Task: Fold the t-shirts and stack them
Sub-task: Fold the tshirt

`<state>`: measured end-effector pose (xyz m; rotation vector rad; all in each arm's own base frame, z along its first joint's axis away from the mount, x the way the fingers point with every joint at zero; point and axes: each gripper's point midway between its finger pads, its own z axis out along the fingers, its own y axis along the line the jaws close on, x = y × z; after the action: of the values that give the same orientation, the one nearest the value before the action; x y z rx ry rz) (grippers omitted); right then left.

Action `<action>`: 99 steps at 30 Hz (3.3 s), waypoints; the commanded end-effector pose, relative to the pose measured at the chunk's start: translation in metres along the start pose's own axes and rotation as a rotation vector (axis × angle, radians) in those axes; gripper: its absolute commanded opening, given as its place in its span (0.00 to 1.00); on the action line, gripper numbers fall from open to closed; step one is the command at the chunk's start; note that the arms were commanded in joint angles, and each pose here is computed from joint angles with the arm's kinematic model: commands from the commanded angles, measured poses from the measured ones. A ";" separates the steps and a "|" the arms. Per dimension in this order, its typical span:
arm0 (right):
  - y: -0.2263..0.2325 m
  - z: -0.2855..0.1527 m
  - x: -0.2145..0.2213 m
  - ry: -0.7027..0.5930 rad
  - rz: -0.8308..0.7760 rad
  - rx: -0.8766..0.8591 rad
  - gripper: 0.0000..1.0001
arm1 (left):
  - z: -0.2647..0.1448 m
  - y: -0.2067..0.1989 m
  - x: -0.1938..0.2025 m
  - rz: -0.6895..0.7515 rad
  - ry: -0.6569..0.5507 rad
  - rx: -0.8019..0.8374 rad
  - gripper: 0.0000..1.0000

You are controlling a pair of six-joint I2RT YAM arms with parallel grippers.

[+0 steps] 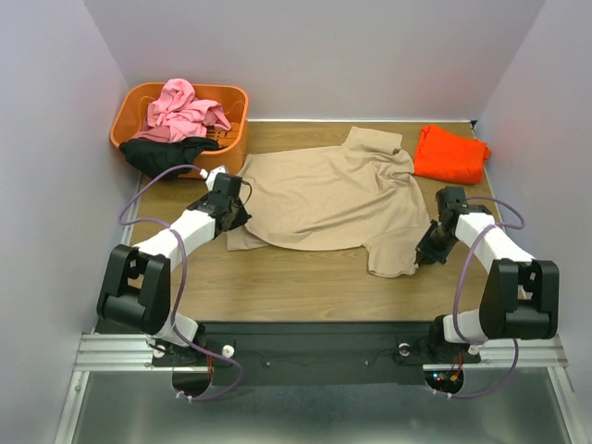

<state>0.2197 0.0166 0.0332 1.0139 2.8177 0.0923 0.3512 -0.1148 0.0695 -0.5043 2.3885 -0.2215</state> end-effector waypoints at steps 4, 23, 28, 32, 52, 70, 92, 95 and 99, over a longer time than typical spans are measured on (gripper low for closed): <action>0.015 -0.059 -0.015 -0.061 -0.026 -0.059 0.00 | -0.036 0.009 -0.012 0.024 -0.045 0.002 0.00; -0.011 -0.157 0.013 -0.125 -0.013 -0.065 0.00 | -0.097 0.011 0.003 -0.022 0.013 0.084 0.00; -0.010 -0.164 0.028 -0.124 -0.004 -0.132 0.01 | -0.111 0.017 0.009 -0.050 0.013 0.085 0.00; -0.006 -0.166 0.033 -0.110 -0.009 -0.166 0.00 | -0.118 0.018 0.016 -0.080 0.033 0.097 0.00; 0.024 -0.133 -0.042 -0.232 -0.062 -0.116 0.00 | -0.101 0.009 0.001 0.015 0.052 0.049 0.00; 0.117 -0.077 -0.167 -0.290 -0.153 -0.160 0.00 | -0.040 -0.009 -0.060 0.065 0.039 0.011 0.00; 0.164 -0.051 -0.214 -0.278 -0.193 -0.217 0.00 | 0.002 0.007 -0.075 0.075 0.094 -0.040 0.00; 0.170 -0.048 -0.218 -0.273 -0.197 -0.229 0.00 | 0.004 0.013 -0.073 0.074 0.099 -0.055 0.00; 0.177 -0.042 -0.223 -0.266 -0.204 -0.242 0.00 | 0.008 0.019 -0.069 0.069 0.112 -0.070 0.00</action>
<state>0.4750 0.0051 0.1103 0.6806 2.6183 0.2088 0.3934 -0.0760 0.0926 -0.4610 2.5462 -0.1605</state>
